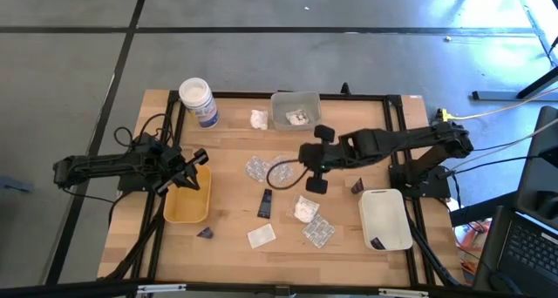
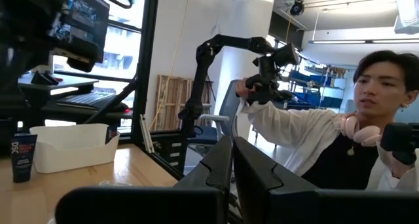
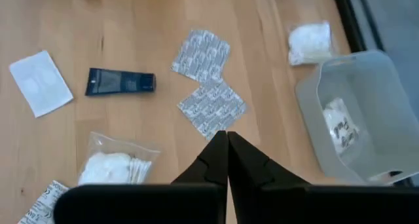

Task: Pick & Place Travel size toiletries
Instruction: Put the white bandage pack into the yellow bin

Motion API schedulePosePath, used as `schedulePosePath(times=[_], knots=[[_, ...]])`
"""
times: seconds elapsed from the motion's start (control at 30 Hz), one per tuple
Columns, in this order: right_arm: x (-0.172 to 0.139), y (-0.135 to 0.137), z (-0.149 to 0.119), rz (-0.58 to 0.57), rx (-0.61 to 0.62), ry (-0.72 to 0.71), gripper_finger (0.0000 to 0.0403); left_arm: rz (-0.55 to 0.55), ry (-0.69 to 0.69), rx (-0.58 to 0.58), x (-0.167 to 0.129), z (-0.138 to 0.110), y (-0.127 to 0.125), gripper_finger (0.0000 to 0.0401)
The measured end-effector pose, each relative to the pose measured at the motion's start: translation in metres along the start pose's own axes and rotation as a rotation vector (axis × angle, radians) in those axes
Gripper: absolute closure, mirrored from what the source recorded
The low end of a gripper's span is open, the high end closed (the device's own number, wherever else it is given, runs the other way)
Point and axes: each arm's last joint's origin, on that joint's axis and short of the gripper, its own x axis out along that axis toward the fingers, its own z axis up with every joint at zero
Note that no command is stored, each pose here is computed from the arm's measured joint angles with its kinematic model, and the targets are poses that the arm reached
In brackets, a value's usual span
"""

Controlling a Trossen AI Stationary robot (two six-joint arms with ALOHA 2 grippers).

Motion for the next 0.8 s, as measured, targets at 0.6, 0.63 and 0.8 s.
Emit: schedulePosePath(times=[0.6, 0.63, 0.8], knots=[[0.045, 0.041, -0.032, 0.114, -0.025, -0.058, 0.0399, 0.000, 0.000, 0.000, 0.000, 0.000, 0.000, 0.0390], [0.050, 0.043, -0.035, 0.118, -0.024, -0.065, 0.0398, 0.000, 0.000, 0.000, 0.000, 0.000, 0.000, 0.0390], [0.065, 0.058, -0.052, 0.164, -0.038, -0.096, 0.0395, 0.000, 0.000, 0.001, 0.000, 0.000, 0.000, 0.0388]])
